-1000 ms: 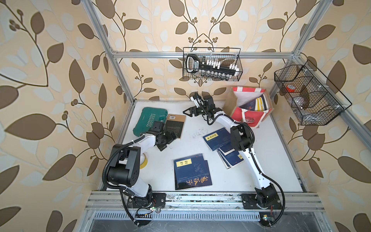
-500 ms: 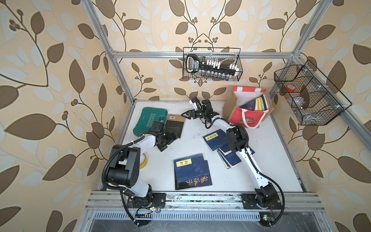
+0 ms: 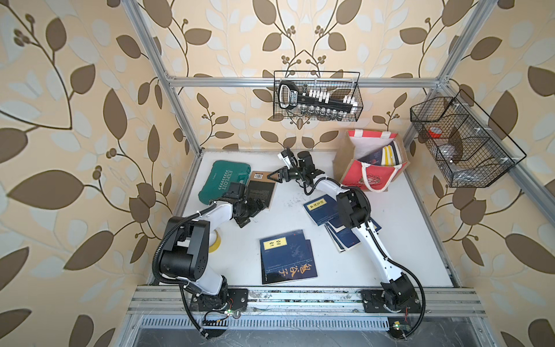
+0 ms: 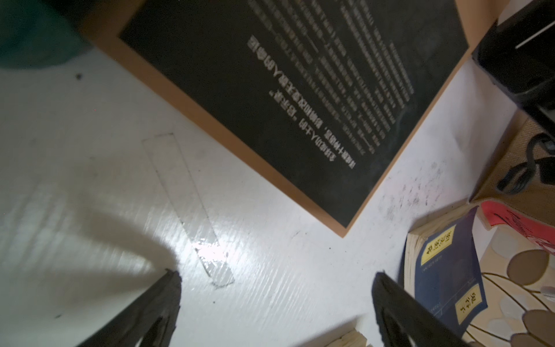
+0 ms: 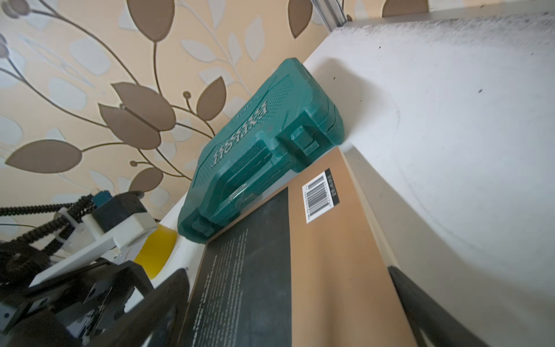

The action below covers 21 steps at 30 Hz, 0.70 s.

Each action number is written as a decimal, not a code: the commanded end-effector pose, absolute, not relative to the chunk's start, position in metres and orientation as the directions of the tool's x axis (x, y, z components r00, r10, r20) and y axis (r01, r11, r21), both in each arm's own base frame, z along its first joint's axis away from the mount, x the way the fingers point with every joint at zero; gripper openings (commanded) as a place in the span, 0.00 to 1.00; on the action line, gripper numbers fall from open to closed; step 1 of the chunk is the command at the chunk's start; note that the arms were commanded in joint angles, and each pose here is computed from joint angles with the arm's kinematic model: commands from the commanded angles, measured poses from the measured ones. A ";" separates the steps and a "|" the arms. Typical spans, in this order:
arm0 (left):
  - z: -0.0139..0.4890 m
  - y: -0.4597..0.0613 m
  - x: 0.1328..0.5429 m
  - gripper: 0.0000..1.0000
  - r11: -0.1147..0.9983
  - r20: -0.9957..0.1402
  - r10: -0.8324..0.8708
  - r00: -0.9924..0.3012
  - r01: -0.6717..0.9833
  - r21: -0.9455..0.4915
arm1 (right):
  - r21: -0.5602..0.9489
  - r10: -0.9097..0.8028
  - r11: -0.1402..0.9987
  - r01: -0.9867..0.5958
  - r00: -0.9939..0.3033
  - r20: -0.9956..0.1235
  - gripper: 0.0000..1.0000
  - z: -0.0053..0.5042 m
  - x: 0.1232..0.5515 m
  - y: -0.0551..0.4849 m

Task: Put the books into the canvas bag
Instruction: Pick up the book from the center of the board.

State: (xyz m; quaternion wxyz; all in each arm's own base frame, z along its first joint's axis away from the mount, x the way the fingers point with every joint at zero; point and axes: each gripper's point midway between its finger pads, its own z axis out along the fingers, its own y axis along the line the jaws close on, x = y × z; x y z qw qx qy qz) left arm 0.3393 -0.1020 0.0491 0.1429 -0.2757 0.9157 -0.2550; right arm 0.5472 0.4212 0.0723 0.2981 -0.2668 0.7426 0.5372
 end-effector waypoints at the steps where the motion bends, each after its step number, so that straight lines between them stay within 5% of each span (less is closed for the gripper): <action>1: 0.056 -0.102 0.338 0.99 0.712 -0.135 -0.578 -0.805 -0.417 -0.564 | 0.652 -0.152 0.222 -0.725 -0.687 -0.711 0.97 0.075 0.512 0.435; 18: 0.059 -0.103 0.337 0.99 0.711 -0.136 -0.577 -0.805 -0.414 -0.569 | 0.609 -0.076 0.543 -0.578 -0.757 -0.649 0.20 0.066 0.534 0.396; 21: 0.060 -0.103 0.335 0.99 0.709 -0.136 -0.577 -0.805 -0.411 -0.574 | 0.615 -0.036 0.579 -0.536 -0.770 -0.638 0.13 0.072 0.535 0.377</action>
